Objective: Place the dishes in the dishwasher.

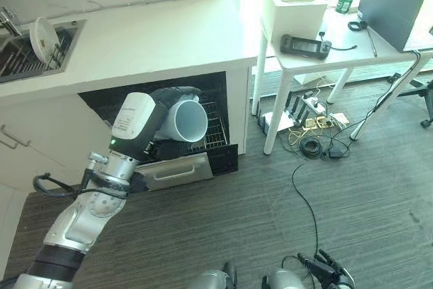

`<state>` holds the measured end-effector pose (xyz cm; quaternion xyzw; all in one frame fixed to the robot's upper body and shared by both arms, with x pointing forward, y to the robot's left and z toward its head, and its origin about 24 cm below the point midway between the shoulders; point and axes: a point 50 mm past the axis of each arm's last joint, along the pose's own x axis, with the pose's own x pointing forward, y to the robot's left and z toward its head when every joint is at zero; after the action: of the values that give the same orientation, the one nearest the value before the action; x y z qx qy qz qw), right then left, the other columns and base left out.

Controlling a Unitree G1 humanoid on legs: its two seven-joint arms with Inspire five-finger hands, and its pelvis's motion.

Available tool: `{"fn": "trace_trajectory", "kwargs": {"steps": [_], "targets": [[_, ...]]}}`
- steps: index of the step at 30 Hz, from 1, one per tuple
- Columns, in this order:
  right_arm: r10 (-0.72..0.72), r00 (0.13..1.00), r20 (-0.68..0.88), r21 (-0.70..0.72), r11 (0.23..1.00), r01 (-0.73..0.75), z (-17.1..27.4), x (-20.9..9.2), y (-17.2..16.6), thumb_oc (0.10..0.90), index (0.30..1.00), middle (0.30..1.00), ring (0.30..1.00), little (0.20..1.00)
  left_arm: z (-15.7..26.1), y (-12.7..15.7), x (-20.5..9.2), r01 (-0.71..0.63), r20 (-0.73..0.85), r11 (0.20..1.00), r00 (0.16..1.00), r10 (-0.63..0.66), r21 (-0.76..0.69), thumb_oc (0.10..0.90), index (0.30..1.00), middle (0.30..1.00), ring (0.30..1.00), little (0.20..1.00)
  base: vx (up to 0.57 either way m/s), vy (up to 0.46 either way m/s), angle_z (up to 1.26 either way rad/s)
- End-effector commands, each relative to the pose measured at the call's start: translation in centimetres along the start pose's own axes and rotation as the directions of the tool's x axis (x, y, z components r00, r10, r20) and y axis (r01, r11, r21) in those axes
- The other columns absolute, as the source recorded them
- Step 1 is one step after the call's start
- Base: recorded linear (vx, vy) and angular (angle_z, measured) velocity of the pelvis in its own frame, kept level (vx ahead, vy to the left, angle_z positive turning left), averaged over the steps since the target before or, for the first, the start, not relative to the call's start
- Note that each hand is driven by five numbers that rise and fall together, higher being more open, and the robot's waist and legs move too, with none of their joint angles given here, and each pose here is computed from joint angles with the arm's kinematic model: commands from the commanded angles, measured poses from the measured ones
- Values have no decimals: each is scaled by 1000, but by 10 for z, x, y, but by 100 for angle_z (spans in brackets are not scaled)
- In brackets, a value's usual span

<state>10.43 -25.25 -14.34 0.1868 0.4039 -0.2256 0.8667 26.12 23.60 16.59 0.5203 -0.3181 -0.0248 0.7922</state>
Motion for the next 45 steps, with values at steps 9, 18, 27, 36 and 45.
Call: {"fn": "trace_trajectory", "kwargs": {"steps": [9,18,27,36,45], "targets": [[-71,997,4,-12,997,71,2,-5,-29,800,900,900,900,900,16,65,29,-312,145,950,939,311,-13,400,300,300,300,300,132,-148,24],[-98,993,67,-16,995,100,20,-8,-48,800,900,900,900,900,20,74,31,-340,166,939,924,345,-60,400,300,300,300,300,82,45,33],[-157,982,107,68,986,150,24,-12,-59,800,900,900,900,900,31,49,30,-355,185,933,914,361,-64,400,300,300,300,300,177,377,7],[-163,982,101,88,984,154,13,-11,-45,800,900,900,900,900,35,42,33,-359,211,932,908,361,-49,400,300,300,300,300,103,198,4],[-103,992,71,62,993,99,15,-2,-21,800,900,900,900,900,33,54,35,-326,205,945,925,320,-2,400,300,300,300,300,92,54,-13]]}}
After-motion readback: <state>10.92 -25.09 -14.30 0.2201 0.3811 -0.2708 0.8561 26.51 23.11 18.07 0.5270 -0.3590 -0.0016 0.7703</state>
